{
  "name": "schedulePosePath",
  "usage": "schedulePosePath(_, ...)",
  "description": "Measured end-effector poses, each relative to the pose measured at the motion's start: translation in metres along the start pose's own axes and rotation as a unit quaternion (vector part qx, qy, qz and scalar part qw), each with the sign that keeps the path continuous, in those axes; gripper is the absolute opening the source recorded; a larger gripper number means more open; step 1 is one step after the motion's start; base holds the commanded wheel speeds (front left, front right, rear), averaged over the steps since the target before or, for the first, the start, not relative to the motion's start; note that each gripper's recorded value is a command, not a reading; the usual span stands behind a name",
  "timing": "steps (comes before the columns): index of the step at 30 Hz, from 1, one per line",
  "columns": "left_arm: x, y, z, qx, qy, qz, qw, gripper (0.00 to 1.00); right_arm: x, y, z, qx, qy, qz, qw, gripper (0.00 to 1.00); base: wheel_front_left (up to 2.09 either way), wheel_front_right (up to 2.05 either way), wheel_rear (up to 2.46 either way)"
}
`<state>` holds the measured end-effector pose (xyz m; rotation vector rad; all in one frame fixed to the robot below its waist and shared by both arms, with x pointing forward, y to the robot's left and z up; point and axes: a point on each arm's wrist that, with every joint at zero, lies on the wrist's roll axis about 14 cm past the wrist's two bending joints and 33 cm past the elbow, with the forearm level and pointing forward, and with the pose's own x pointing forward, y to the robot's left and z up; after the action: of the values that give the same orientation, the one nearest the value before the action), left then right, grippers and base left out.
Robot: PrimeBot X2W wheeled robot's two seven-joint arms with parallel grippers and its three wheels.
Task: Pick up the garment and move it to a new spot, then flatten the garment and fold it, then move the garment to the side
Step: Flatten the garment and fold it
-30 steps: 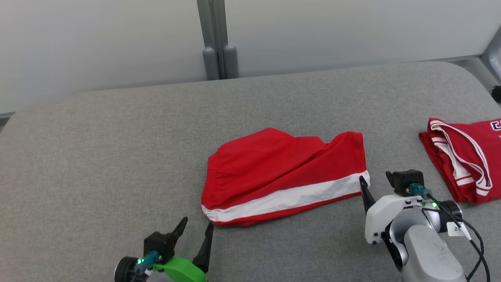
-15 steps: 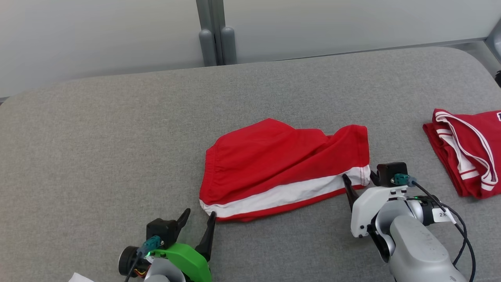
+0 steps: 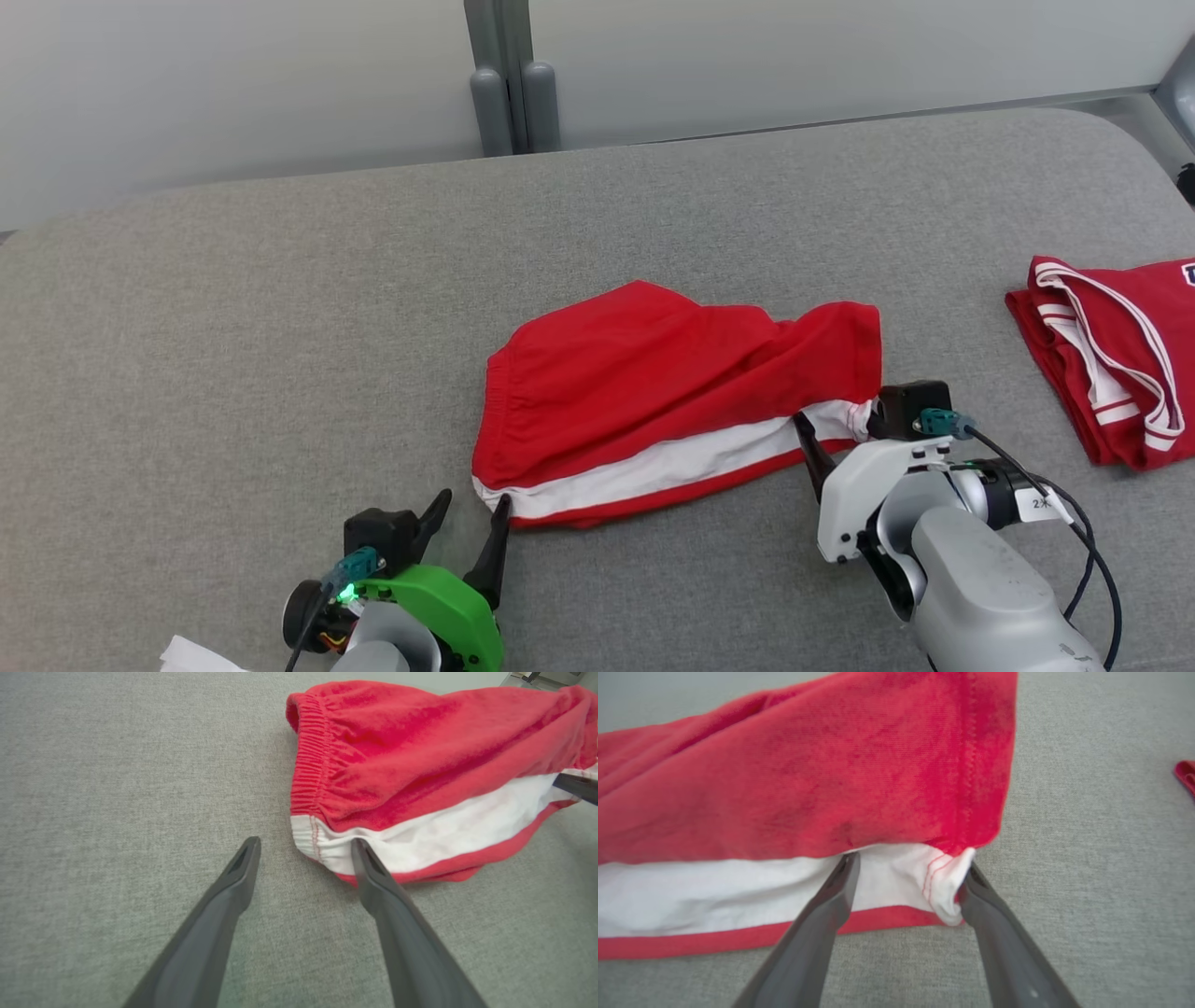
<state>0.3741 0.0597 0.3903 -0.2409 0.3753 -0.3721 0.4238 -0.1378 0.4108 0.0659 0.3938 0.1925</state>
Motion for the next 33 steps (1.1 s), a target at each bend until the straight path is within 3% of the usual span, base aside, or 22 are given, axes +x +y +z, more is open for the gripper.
schedulePosePath(21, 0.006, -0.006, -0.004, -0.007, 0.014, -0.009, 1.0, 1.0, -0.009, -0.003, -0.003, -0.018, -0.011, 0.006, 1.0, 1.0, 0.0, 0.0, 0.0)
schedulePosePath(22, 0.006, -0.007, -0.005, -0.006, 0.015, -0.01, 1.0, 1.0, -0.009, -0.004, -0.003, -0.018, -0.012, 0.006, 1.0, 0.95, 0.0, 0.0, 0.0)
schedulePosePath(23, 0.006, -0.008, -0.005, -0.007, 0.016, -0.011, 1.0, 0.91, -0.009, -0.004, -0.002, -0.018, -0.012, 0.006, 1.0, 0.87, 0.0, 0.0, 0.0)
schedulePosePath(24, 0.006, -0.008, -0.006, -0.008, 0.017, -0.011, 1.0, 0.5, -0.009, -0.004, -0.002, -0.019, -0.012, 0.006, 1.0, 0.76, 0.0, 0.0, 0.0)
schedulePosePath(25, 0.006, -0.009, -0.006, -0.009, 0.017, -0.012, 1.0, 0.44, -0.01, -0.004, -0.003, -0.019, -0.011, 0.007, 1.0, 0.73, 0.0, 0.0, 0.0)
schedulePosePath(26, 0.007, -0.01, -0.007, -0.009, 0.019, -0.014, 1.0, 0.0, -0.01, -0.003, -0.003, -0.017, -0.01, 0.007, 1.0, 0.45, 0.0, 0.0, 0.0)
schedulePosePath(27, 0.007, -0.011, -0.008, -0.01, 0.02, -0.015, 1.0, 0.0, -0.01, -0.003, -0.003, -0.017, -0.009, 0.007, 1.0, 0.29, 0.0, 0.0, 0.0)
schedulePosePath(28, 0.007, -0.013, -0.009, -0.011, 0.022, -0.018, 1.0, 0.0, -0.01, -0.003, -0.004, -0.016, -0.008, 0.008, 1.0, 0.01, 0.0, 0.0, 0.0)
schedulePosePath(33, 0.008, -0.017, -0.006, -0.019, 0.019, -0.024, 0.999, 0.0, -0.01, -0.001, 0.002, -0.013, -0.016, 0.011, 1.0, 0.0, 0.0, 0.0, 0.0)
